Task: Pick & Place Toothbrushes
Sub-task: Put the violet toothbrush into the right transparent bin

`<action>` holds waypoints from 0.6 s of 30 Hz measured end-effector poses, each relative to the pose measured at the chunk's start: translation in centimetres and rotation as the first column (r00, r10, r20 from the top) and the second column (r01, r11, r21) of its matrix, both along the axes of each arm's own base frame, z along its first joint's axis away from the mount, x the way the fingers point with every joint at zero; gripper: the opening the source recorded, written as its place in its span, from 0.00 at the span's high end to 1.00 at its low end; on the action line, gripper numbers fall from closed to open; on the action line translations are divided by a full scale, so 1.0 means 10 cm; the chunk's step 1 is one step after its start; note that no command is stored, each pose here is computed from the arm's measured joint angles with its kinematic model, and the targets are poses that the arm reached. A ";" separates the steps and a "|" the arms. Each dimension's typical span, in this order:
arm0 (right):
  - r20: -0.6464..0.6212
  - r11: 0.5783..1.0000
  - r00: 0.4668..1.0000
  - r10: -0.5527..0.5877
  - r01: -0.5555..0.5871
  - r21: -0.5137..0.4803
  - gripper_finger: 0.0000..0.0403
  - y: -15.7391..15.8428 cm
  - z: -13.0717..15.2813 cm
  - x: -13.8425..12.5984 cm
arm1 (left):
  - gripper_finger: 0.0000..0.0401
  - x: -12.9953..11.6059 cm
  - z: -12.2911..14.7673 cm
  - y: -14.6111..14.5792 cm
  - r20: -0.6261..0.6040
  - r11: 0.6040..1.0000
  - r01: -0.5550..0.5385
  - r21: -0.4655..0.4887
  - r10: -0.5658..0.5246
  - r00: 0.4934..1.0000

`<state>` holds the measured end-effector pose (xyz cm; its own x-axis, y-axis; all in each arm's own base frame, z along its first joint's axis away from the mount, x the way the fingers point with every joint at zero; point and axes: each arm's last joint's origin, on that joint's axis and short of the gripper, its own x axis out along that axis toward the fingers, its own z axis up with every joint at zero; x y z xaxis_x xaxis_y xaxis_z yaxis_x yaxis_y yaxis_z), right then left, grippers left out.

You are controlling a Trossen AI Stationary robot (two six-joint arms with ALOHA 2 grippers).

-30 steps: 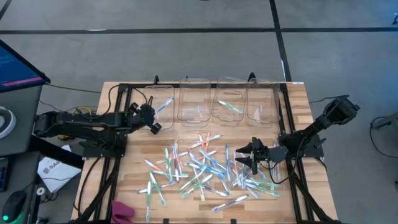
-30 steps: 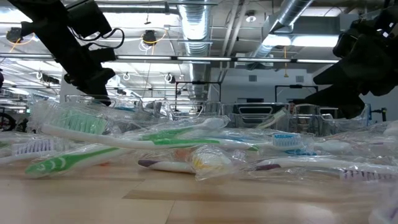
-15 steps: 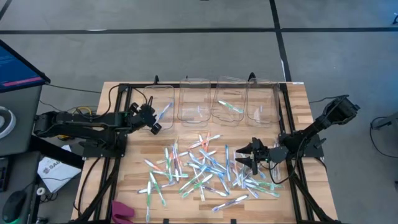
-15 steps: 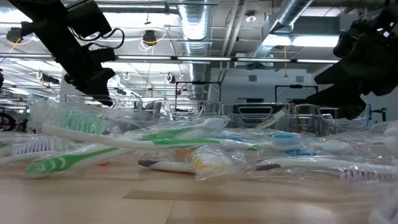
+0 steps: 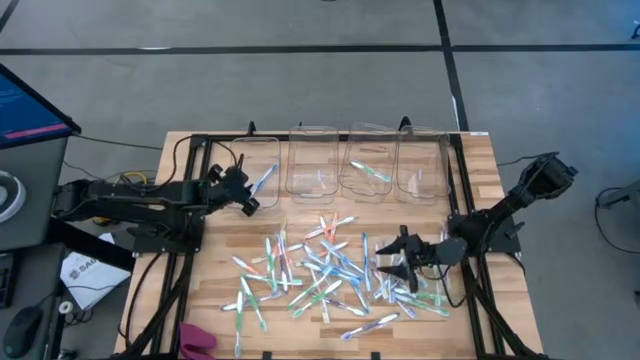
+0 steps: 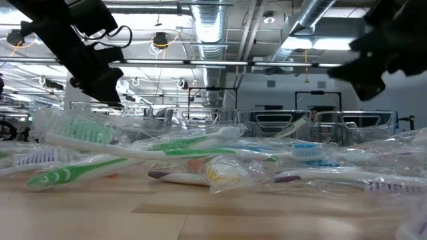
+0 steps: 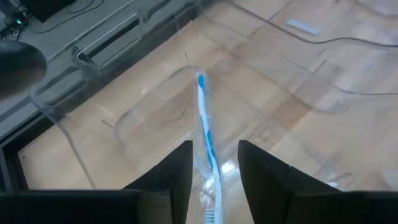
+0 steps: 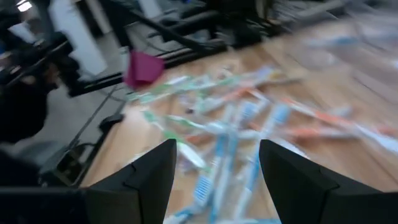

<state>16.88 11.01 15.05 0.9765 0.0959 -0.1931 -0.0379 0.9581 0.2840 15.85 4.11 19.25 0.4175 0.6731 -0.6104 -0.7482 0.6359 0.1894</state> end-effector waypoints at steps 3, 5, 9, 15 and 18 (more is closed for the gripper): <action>0.027 0.995 0.998 0.065 -0.063 -0.073 0.44 0.10 0.08 0.01 | 0.70 -0.01 0.07 -0.04 0.039 0.999 0.041 0.024 -0.042 0.998; 0.019 0.990 0.996 0.090 -0.087 -0.110 0.44 0.14 0.09 0.01 | 0.69 -0.01 0.12 -0.07 0.074 0.997 0.069 0.039 -0.072 0.995; -0.038 0.986 0.995 0.092 -0.097 -0.134 0.45 0.18 0.11 0.03 | 0.70 -0.02 0.22 -0.16 0.154 0.989 0.133 0.069 -0.142 0.978; -0.290 0.998 0.957 0.008 -0.027 -0.060 0.51 0.16 0.12 0.02 | 0.72 0.02 0.30 -0.30 0.205 0.963 0.242 0.120 -0.262 0.943; -0.400 0.999 0.915 -0.050 0.054 0.000 0.55 0.15 0.16 0.00 | 0.72 0.05 0.32 -0.35 0.221 0.954 0.270 0.128 -0.293 0.930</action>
<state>16.89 12.53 16.63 0.8217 0.0515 -0.5676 0.1306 0.9524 0.2755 16.38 0.65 22.40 0.7215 0.5569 -0.4114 -0.5717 0.8144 0.0996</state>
